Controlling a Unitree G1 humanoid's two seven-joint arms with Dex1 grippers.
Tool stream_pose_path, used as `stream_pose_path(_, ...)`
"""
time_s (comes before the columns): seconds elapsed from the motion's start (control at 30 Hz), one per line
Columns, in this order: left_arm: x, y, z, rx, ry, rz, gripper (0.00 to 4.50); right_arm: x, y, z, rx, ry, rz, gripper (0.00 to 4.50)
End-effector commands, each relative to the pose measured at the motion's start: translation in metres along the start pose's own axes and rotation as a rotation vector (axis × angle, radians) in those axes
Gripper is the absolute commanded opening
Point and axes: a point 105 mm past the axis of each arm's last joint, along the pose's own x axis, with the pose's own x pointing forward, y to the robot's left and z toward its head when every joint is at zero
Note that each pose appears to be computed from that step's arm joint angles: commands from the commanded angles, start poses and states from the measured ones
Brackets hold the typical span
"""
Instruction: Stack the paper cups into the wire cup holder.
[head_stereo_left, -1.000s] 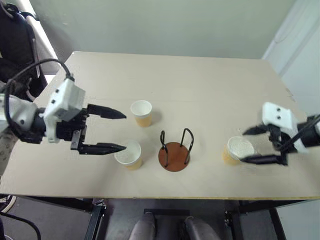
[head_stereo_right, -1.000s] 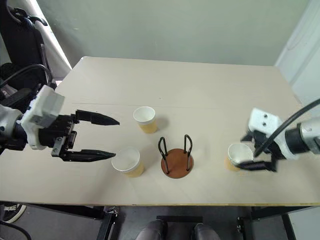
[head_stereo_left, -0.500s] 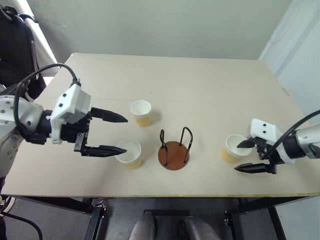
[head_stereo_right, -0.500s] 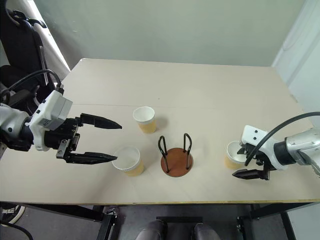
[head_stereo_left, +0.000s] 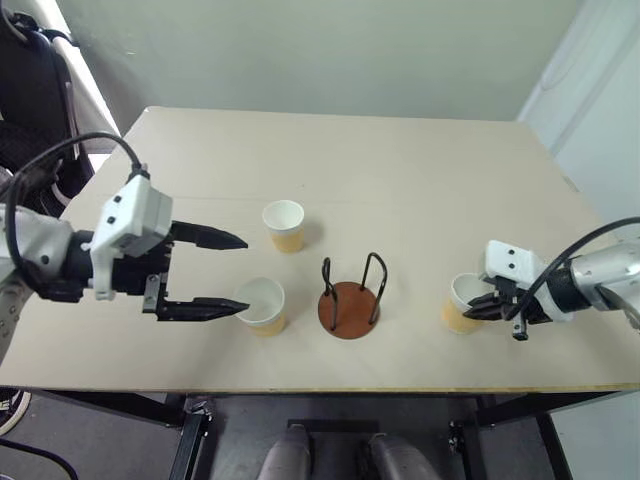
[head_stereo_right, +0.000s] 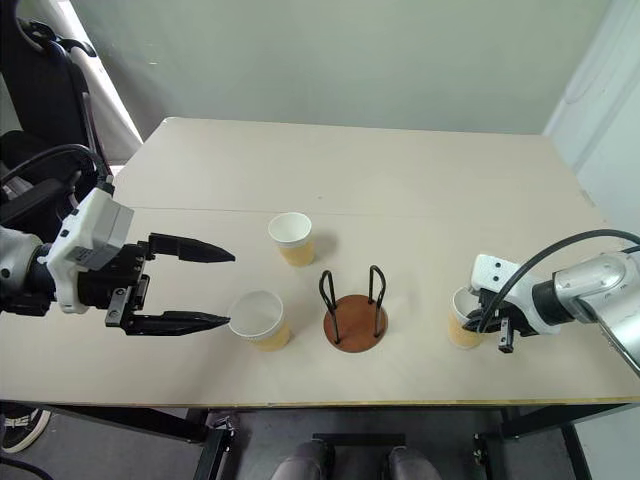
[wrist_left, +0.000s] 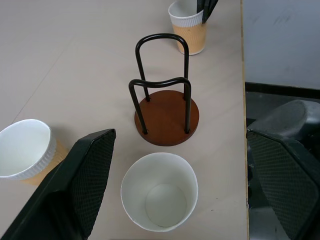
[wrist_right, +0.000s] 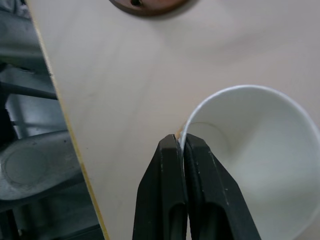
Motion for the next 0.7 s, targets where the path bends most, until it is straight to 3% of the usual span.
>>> stream_pose_path(0.03,-0.008,0.002,0.007,0.036,0.007,0.035,4.5,-0.035,-0.011,0.045,-0.104,-0.165,-0.054,0.03)
stream_pose_path(0.13,-0.008,0.004,0.006,0.034,0.007,0.041,4.5,-0.06,-0.012,0.102,-0.217,-0.362,-0.051,0.03)
stream_pose_path(0.3,-0.003,0.004,0.002,0.027,-0.006,0.037,4.5,-0.063,0.008,0.159,-0.348,-0.541,0.076,0.03)
stream_pose_path(0.5,-0.001,0.001,0.003,0.025,-0.012,0.039,4.5,-0.032,0.025,0.175,-0.399,-0.539,0.175,0.03)
stream_pose_path(0.7,-0.004,-0.003,0.001,0.023,0.004,0.061,4.5,-0.017,0.028,0.166,-0.381,-0.492,0.219,0.03)
